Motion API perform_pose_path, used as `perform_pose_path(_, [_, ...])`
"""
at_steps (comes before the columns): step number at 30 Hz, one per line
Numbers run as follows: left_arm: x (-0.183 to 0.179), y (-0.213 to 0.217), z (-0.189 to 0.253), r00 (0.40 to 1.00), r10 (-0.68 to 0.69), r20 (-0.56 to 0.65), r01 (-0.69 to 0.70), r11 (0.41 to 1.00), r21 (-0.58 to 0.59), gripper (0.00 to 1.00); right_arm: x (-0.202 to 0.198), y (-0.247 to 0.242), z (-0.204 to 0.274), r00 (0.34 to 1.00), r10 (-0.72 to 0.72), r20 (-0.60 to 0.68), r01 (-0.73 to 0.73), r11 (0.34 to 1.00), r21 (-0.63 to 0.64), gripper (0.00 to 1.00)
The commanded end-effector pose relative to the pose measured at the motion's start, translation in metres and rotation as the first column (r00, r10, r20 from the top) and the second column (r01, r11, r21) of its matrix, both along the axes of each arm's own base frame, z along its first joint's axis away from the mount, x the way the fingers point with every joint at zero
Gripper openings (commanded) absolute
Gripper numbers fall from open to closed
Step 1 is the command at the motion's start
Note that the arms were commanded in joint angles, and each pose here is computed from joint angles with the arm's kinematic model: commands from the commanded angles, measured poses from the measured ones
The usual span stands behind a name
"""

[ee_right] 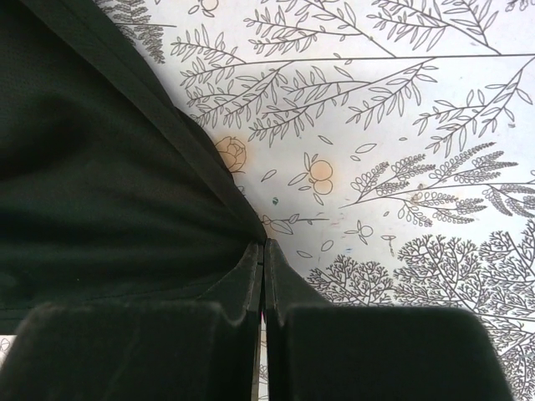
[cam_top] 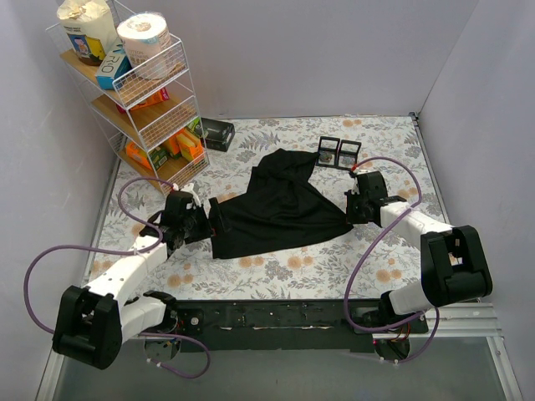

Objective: Pin the brooch onto the clothing
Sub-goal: Flatten out the clothes at the center of the board.

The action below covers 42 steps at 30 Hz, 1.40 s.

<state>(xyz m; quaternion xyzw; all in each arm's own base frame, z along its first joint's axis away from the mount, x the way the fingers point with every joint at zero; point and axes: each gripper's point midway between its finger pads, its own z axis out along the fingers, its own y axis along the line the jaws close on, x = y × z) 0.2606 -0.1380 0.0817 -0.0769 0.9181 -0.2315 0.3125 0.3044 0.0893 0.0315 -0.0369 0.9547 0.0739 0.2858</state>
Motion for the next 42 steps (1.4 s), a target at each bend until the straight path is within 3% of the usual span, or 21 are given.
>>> perform_pose_path(1, [-0.023, 0.005, -0.009, 0.990, 0.108, -0.088, -0.112, 0.993, -0.048, 0.96, 0.003, 0.004, 0.009, 0.999, 0.029, 0.036, -0.030, 0.999, 0.024, 0.01])
perform_pose_path(14, [-0.037, 0.016, -0.029, 0.968, 0.197, -0.158, -0.181, 0.977, 0.113, 0.69, 0.002, 0.010, 0.014, 0.996, 0.070, 0.053, -0.073, 0.996, 0.051, 0.01])
perform_pose_path(16, [-0.034, 0.024, -0.025, 0.965, 0.229, -0.131, -0.209, 0.966, 0.149, 0.57, 0.002, 0.010, 0.015, 0.996, 0.072, 0.059, -0.076, 0.995, 0.057, 0.01])
perform_pose_path(18, [-0.031, 0.027, -0.022, 0.966, 0.231, -0.115, -0.210, 0.963, 0.168, 0.53, 0.002, 0.011, 0.017, 0.995, 0.077, 0.068, -0.081, 0.995, 0.063, 0.01])
perform_pose_path(28, [-0.045, 0.018, -0.045, 0.959, 0.189, -0.212, -0.135, 0.960, 0.247, 0.52, 0.002, 0.016, 0.022, 0.992, 0.093, 0.090, -0.101, 0.990, 0.094, 0.01])
perform_pose_path(35, [-0.049, 0.017, -0.053, 0.954, 0.187, -0.233, -0.121, 0.956, 0.268, 0.40, 0.001, 0.019, 0.025, 0.990, 0.099, 0.101, -0.110, 0.988, 0.107, 0.01])
perform_pose_path(42, [-0.053, 0.015, -0.062, 0.951, 0.172, -0.259, -0.096, 0.955, 0.280, 0.39, 0.002, 0.019, 0.026, 0.990, 0.101, 0.102, -0.113, 0.987, 0.112, 0.01])
